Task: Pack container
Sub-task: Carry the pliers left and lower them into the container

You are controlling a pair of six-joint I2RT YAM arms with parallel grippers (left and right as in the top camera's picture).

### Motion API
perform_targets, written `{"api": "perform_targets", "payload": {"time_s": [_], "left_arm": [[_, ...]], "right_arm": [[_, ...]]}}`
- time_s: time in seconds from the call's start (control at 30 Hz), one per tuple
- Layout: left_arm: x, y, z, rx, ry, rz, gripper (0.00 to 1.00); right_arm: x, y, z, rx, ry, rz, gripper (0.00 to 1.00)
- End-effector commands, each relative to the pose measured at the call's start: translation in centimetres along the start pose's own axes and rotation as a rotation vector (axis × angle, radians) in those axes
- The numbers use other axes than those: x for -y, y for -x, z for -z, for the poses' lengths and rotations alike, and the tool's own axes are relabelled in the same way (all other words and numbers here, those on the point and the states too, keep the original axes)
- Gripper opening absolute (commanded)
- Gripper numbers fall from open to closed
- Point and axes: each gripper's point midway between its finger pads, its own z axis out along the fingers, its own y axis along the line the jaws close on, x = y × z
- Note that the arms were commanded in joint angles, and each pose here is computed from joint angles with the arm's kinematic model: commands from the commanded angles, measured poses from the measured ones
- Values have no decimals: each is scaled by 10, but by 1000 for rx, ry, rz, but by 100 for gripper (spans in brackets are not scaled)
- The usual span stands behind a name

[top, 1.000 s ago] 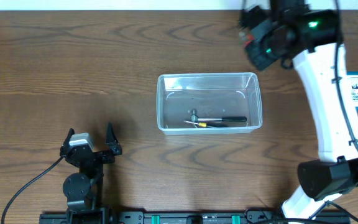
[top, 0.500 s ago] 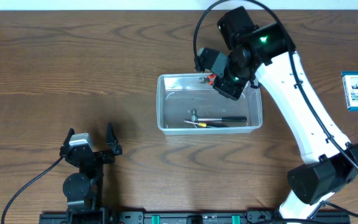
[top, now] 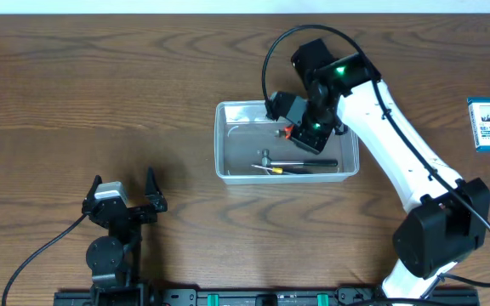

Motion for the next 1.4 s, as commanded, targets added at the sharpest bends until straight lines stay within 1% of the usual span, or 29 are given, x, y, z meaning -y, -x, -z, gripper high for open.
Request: {"api": "perform_targets", "payload": {"time_s": [0.0,0.37,0.57,0.87,1.03,1.07,1.23,1.3,1.37], "left_arm": [[-7,-15,0,-47,29,-5,98],[-7,-15,0,-47,29,-5,98],[-7,-15,0,-47,29,-5,98],[-7,-15,0,-47,29,-5,98],[-7,-15,0,-47,29,-5,98],[-7,-15,0,-47,29,-5,98],[-7,-15,0,-47,29,-5,98],[-7,-15,0,-47,29,-5,98],[-7,-15,0,-47,29,-5,98]], "right_arm": [[-12,3,-12,18,77,-22,5],[-14,-1,-46,15,121,-55,4],[-9,-2,-65,-1,130,-74,7],[3,-14,-98,-67,175,-130,8],[4,-15,-101,-73,179,-134,27],[4,-15,-101,-74,179,-134,29],[7,-11,-98,-61,168,-165,29],[11,-2,-89,-42,154,-191,29],[16,9,-75,-18,137,-207,33]]}}
